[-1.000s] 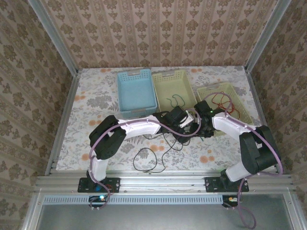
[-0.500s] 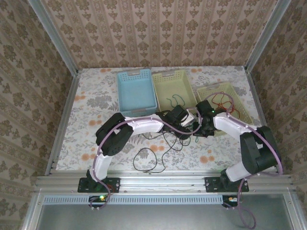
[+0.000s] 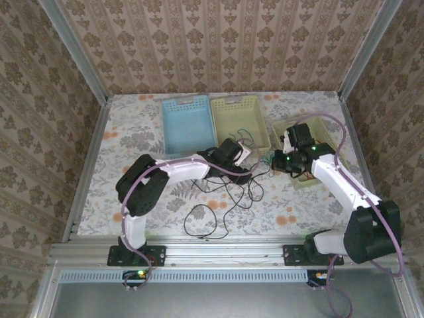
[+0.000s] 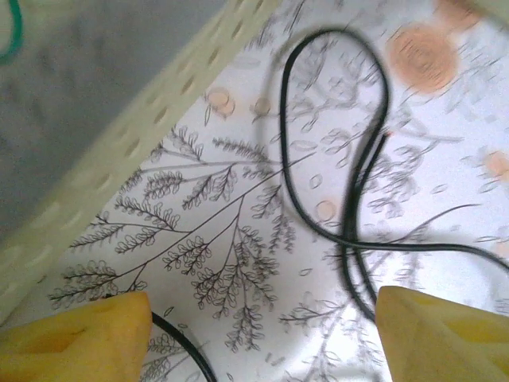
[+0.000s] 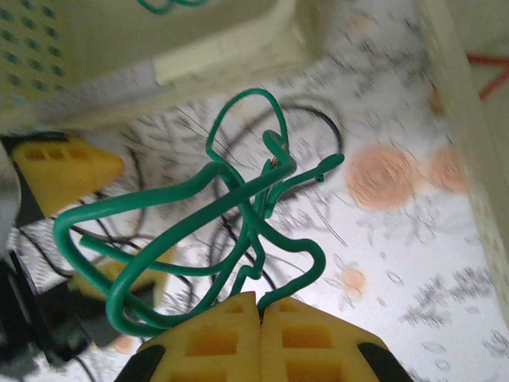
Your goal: Untangle the cables
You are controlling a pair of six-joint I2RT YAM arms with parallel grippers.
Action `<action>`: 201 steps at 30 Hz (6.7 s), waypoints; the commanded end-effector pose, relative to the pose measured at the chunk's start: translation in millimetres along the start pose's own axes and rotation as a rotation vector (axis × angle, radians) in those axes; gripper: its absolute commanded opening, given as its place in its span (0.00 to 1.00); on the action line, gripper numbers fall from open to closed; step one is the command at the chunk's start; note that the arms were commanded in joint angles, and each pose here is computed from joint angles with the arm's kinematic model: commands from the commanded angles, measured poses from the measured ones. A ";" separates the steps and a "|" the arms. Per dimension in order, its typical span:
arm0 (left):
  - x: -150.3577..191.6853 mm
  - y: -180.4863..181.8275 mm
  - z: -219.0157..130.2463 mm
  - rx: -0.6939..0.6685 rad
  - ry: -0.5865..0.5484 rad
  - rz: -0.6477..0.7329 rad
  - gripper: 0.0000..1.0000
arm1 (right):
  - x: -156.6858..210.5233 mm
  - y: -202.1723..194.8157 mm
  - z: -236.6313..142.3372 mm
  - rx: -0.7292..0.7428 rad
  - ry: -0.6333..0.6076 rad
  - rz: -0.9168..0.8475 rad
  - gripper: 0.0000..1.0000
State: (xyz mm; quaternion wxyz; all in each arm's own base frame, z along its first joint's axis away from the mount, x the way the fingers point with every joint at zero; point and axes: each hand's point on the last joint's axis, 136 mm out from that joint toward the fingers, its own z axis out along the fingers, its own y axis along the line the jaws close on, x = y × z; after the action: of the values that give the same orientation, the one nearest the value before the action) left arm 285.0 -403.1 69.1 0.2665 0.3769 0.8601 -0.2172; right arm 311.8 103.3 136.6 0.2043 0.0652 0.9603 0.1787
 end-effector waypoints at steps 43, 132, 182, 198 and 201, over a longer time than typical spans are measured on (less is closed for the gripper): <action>-95.4 -6.6 -71.6 0.249 -0.408 -0.242 0.00 | 7.3 41.0 -29.6 -0.331 -0.013 0.116 0.00; -160.9 167.8 -177.4 -0.379 -0.588 -0.281 0.00 | -1.4 16.4 -59.7 -0.278 -0.243 0.063 0.04; -193.2 134.1 -146.1 -0.274 -0.376 -0.335 0.73 | 15.5 64.2 -61.9 -0.324 -0.173 -0.167 0.13; 51.3 97.4 -151.2 -0.240 -0.006 -0.430 0.65 | 15.3 106.9 -20.5 -0.351 -0.095 -0.245 0.19; 56.9 100.9 -139.8 -0.252 0.033 -0.415 0.61 | 17.1 102.5 -17.7 -0.344 -0.085 -0.226 0.19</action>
State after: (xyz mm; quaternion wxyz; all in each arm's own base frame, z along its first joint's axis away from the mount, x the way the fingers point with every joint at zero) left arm 288.4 -220.4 123.6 0.2526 0.1453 0.9461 -0.1413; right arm 285.5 198.1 175.2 0.2566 -0.0803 0.9102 0.3149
